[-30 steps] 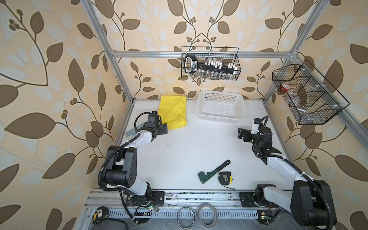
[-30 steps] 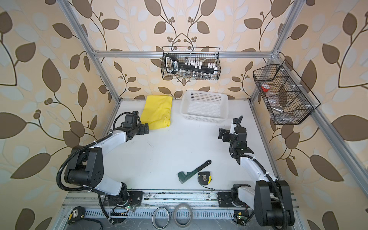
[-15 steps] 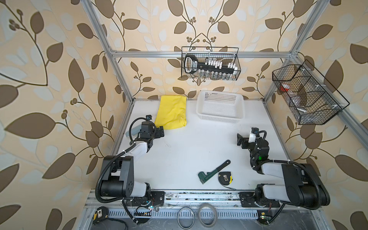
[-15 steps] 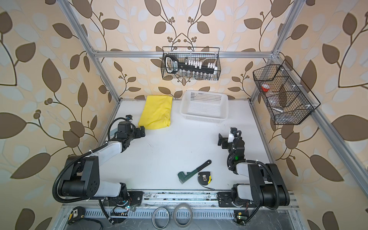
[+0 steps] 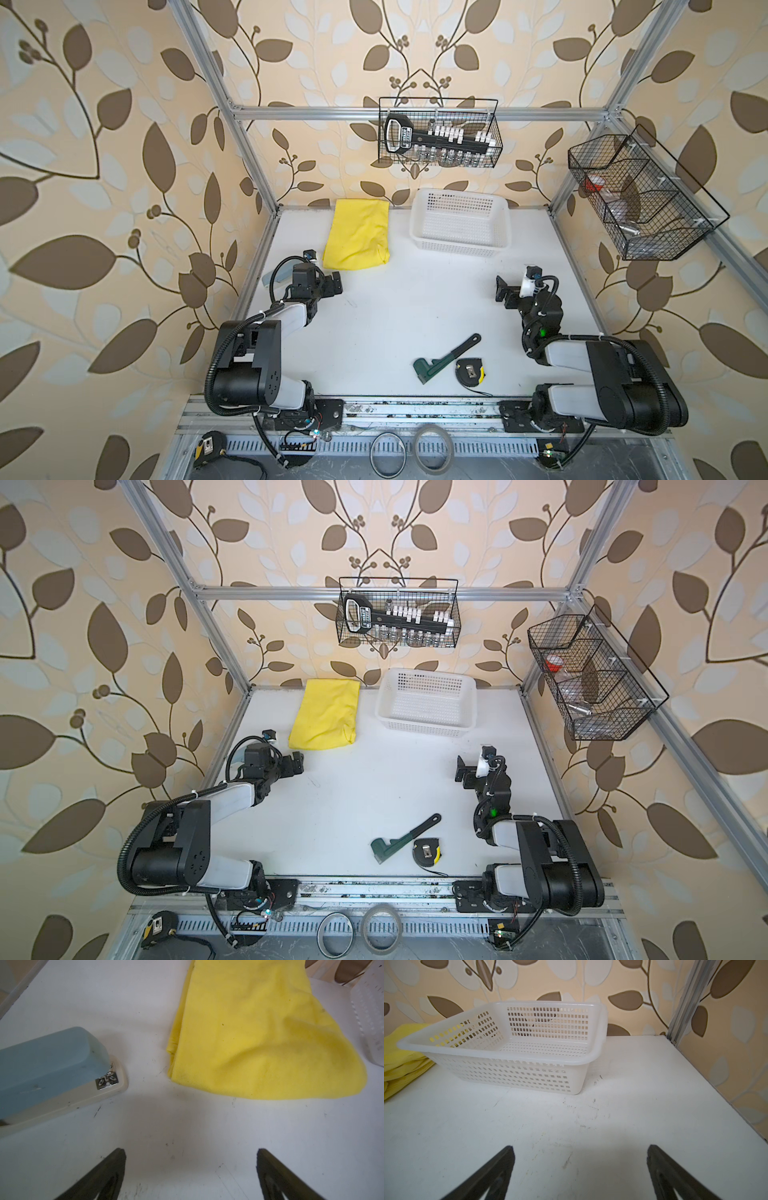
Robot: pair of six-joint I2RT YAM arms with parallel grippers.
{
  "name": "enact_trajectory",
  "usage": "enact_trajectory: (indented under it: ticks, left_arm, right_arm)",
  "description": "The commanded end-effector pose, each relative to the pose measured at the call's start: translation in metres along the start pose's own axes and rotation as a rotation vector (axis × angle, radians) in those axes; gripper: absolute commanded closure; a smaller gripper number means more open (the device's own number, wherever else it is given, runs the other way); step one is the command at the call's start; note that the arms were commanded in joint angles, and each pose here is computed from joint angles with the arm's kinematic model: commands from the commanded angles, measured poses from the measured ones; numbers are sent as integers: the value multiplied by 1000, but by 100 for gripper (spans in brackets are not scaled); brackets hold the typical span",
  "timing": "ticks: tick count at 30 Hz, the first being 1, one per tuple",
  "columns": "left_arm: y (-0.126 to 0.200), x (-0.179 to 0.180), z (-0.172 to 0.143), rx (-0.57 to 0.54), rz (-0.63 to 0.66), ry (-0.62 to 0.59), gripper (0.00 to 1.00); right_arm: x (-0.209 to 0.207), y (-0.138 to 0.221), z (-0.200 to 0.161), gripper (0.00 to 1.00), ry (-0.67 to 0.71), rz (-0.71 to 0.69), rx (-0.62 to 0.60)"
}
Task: Fold and stack the trousers
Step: Reset both arms
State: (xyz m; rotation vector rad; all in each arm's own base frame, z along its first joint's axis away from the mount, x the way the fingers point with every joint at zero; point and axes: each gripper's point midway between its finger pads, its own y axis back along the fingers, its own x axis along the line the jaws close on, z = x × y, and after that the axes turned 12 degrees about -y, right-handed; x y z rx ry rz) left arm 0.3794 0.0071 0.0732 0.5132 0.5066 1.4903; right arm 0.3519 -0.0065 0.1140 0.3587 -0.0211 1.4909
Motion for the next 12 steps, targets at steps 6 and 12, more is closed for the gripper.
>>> enact_trajectory:
  ticks: [6,12]
  left_arm:
    - [-1,14,19,-130,67,-77,1]
    - [-1,12,17,-136,60,-79,1]
  right_arm:
    - [2,-1,6,0,22,9,-29]
    - [1,0,7,0,29,-4,-34]
